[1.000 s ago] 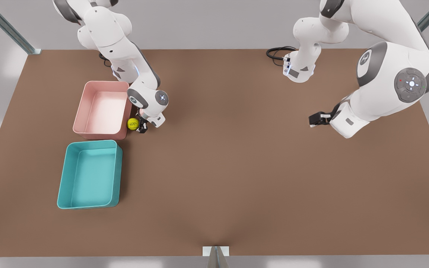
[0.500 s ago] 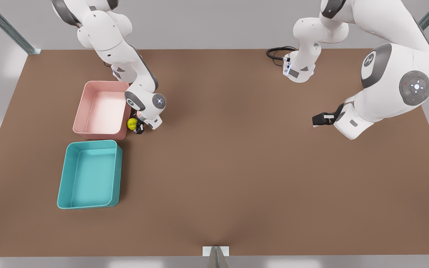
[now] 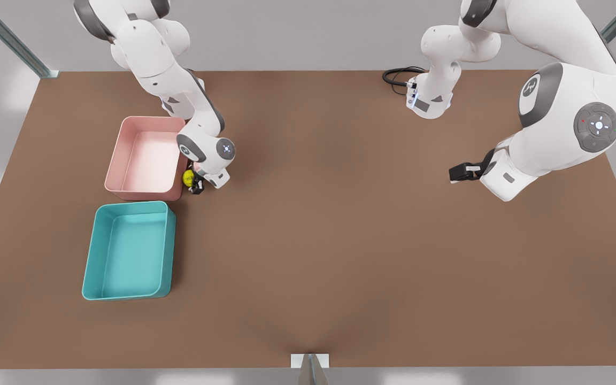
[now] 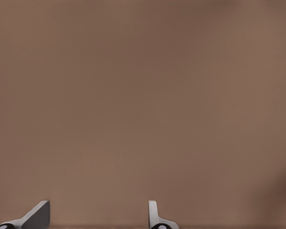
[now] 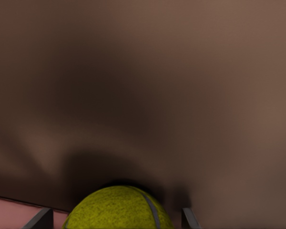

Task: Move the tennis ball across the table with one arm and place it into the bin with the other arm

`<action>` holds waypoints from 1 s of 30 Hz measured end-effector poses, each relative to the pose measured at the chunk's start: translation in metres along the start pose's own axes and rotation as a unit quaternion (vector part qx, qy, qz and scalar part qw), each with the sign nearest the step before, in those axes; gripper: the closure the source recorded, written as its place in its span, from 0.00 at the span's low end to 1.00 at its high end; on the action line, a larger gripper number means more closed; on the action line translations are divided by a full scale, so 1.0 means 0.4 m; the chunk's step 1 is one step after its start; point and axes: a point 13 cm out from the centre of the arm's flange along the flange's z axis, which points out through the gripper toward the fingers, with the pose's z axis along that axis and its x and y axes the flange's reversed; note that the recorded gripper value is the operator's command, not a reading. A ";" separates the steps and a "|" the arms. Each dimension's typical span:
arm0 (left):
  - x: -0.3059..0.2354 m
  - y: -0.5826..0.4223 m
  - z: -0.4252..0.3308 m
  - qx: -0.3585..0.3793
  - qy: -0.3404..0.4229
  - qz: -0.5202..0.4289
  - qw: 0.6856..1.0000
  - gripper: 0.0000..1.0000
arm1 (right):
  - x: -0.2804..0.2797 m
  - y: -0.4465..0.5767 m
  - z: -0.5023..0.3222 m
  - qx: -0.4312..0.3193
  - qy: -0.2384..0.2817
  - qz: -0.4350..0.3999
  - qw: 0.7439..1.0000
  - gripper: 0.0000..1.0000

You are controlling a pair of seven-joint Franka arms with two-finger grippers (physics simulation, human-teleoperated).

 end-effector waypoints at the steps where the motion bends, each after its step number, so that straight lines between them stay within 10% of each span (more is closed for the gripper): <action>1: 0.000 0.000 0.000 0.000 0.000 0.000 1.000 0.00 | 0.001 -0.001 0.000 0.000 0.000 0.001 1.000 0.15; 3: 0.000 0.001 0.000 0.000 0.000 0.000 1.000 0.00 | 0.001 -0.004 -0.003 -0.001 -0.001 0.001 1.000 0.40; 19: -0.006 0.016 0.000 0.001 0.000 -0.007 1.000 0.00 | -0.054 -0.126 -0.249 0.034 -0.031 0.035 0.998 0.40; 30: -0.007 0.022 -0.003 0.001 -0.001 -0.009 1.000 0.00 | 0.531 -0.397 -0.183 -0.055 -0.098 0.282 0.953 0.39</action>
